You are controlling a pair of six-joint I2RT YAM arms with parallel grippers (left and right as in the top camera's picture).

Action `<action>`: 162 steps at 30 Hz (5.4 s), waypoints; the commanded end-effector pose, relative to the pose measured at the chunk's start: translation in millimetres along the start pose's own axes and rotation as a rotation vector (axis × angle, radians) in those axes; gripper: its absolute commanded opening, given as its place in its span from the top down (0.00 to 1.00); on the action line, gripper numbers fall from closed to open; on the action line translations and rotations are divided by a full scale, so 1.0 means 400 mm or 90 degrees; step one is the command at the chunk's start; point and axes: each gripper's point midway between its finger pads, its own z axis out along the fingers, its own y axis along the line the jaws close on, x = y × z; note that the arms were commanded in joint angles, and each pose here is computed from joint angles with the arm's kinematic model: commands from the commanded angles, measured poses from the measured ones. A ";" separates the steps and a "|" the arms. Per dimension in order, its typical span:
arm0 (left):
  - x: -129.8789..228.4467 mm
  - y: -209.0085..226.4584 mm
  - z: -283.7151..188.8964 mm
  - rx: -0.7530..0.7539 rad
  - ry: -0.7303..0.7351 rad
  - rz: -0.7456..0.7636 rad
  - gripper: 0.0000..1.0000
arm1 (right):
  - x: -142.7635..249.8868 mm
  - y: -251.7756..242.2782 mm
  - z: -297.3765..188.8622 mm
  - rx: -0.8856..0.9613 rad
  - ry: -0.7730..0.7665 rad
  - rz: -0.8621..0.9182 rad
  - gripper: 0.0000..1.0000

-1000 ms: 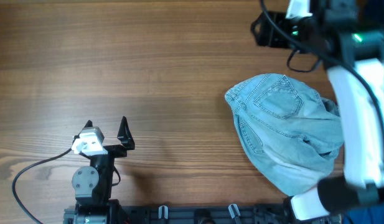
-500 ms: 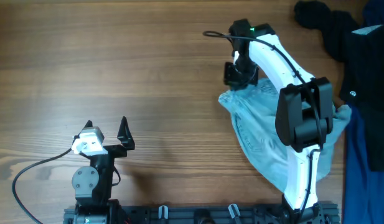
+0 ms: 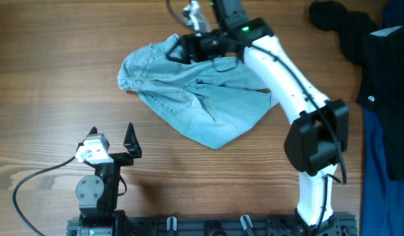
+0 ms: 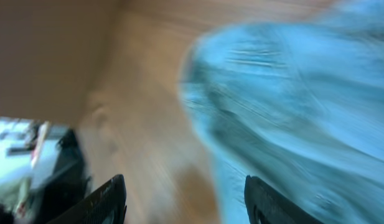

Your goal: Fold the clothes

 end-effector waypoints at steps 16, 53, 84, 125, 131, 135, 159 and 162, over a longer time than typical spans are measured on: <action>-0.260 -0.194 -0.090 0.242 -0.116 -0.066 0.01 | -0.035 0.086 -0.624 0.328 -0.258 -0.102 0.36; -0.066 -0.007 0.353 -0.220 0.629 -0.075 0.96 | 0.274 -0.151 -0.575 0.523 -0.043 0.184 0.00; 0.223 0.435 0.315 -0.402 0.742 -0.369 0.23 | 0.287 -0.149 -0.574 0.522 -0.024 0.177 0.00; -0.329 0.283 0.060 -0.382 0.398 -0.403 0.96 | 0.397 -0.131 0.214 0.127 0.240 -0.140 0.05; -0.329 0.283 0.060 -0.381 0.397 -0.403 0.96 | 0.419 -0.144 0.239 0.113 0.254 -0.132 0.38; -0.329 0.283 0.060 -0.382 0.398 -0.403 0.96 | 0.389 -0.159 0.246 0.132 0.229 -0.171 0.15; -0.313 0.202 0.065 -0.254 0.455 -0.392 0.96 | 0.233 -0.229 -0.267 0.270 0.053 0.026 0.96; -0.302 0.156 0.072 -0.200 0.484 -0.351 0.96 | 0.257 -0.211 -0.334 0.267 0.059 0.019 0.96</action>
